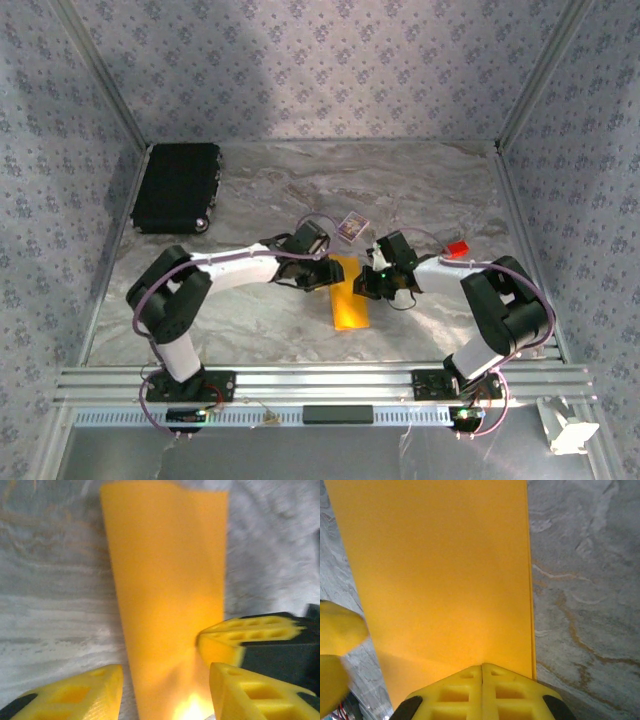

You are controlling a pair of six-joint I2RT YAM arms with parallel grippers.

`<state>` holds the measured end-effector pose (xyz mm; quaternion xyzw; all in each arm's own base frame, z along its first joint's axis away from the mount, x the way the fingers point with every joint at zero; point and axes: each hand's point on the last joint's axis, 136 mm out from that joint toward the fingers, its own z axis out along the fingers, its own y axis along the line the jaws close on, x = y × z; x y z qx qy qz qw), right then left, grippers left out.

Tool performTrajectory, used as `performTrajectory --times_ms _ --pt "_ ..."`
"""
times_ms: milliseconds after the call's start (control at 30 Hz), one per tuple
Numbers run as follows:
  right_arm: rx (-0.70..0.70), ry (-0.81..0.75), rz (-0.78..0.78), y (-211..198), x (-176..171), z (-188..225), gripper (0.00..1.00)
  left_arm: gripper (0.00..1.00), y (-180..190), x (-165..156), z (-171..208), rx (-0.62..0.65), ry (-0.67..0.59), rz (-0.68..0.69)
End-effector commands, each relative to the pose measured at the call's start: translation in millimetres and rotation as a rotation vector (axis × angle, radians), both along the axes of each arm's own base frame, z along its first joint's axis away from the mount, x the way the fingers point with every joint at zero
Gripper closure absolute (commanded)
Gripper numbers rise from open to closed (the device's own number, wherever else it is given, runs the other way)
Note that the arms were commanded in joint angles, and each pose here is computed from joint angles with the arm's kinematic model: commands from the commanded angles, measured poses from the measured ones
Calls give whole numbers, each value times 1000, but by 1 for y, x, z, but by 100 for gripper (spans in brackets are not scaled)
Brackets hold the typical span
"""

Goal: Fold a paper plane with a square sheet of paper (pick it up from the middle)
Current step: Hold the paper at the center of the table, then first fold the square sheet of paper in half at the center of the table.

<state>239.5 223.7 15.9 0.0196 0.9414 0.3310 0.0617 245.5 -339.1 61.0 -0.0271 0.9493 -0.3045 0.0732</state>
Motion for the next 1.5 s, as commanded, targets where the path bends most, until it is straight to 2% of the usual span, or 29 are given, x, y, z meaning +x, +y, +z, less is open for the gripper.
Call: performTrajectory --times_ms 0,100,200,233,400,833,1200,1300,1467 --pt "-173 126 -24 -34 -27 -38 100 57 -12 10 35 -153 -70 -10" --pt "-173 122 -26 -34 -26 -37 100 78 -26 8 45 -263 -68 -58" --pt "-175 124 -26 -35 -27 -38 100 99 -32 7 40 -295 -40 -79" --pt "-172 124 -27 -34 -27 -37 100 100 -32 6 35 -291 -28 -75" --pt "-173 122 -32 -35 -28 -38 100 100 -30 7 14 -311 35 -34" --pt "-173 134 -38 -35 -30 -42 100 100 -8 1 -29 -220 86 5" --pt "-168 138 -58 -34 -29 -41 100 100 26 -11 -69 -40 98 -4" --pt "-165 138 -57 -34 -30 -40 100 100 20 -6 -59 -76 78 -4" --pt "-168 133 -53 -34 -30 -39 100 100 0 9 -18 -161 9 -31"
